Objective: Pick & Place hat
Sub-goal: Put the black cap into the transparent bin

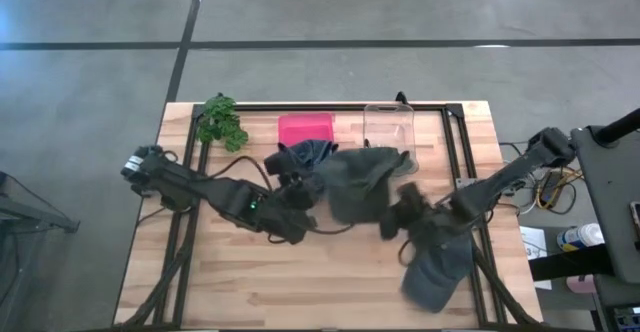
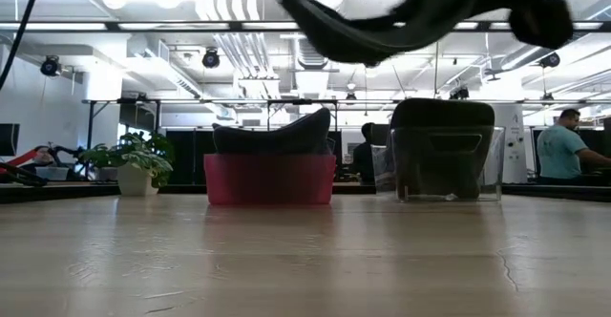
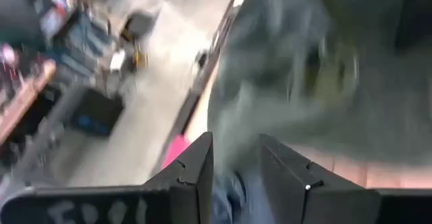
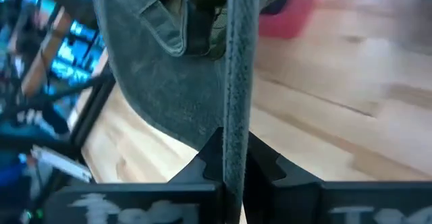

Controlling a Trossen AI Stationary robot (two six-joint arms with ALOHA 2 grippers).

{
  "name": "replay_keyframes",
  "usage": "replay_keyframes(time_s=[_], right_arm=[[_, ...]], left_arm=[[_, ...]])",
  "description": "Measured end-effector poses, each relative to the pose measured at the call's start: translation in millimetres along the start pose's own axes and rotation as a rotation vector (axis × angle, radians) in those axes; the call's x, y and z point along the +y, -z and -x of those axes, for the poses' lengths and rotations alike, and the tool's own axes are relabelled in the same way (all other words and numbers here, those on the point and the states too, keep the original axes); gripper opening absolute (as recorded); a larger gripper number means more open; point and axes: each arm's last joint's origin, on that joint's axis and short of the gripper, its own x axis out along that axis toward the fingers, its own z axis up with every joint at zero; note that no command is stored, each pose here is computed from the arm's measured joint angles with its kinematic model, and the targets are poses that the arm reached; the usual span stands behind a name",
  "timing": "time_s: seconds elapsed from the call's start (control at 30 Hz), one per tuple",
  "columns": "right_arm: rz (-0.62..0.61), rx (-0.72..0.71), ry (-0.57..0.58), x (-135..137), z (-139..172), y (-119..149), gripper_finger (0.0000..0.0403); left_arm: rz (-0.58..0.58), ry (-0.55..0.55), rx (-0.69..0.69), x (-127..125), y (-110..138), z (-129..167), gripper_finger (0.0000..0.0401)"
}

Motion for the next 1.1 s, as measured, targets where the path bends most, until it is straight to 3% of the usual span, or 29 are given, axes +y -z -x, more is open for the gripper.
replay_keyframes(time_s=[0.23,0.47,0.77,0.93,1.1], right_arm=[[-0.167,-0.062,0.007,-48.9,45.3,-59.2,0.0013],[-0.349,0.079,-0.011,-108.9,59.1,-107.3,0.0013],[-0.555,0.258,-0.133,-151.7,32.3,-125.4,0.0013],[-0.566,0.299,-0.033,-165.1,8.8,-123.6,0.0013],[-0.547,0.28,-0.002,-164.5,7.1,-126.6,0.0013]], left_arm=[[0.085,0.003,0.073,2.3,9.9,-1.6,0.011],[0.14,-0.006,0.06,6.2,5.7,-9.1,0.011],[0.195,0.026,0.069,9.7,3.1,-16.4,0.011],[0.216,0.026,0.069,9.7,3.1,-16.4,0.011],[0.252,0.025,0.07,9.7,3.1,-16.5,0.011]])
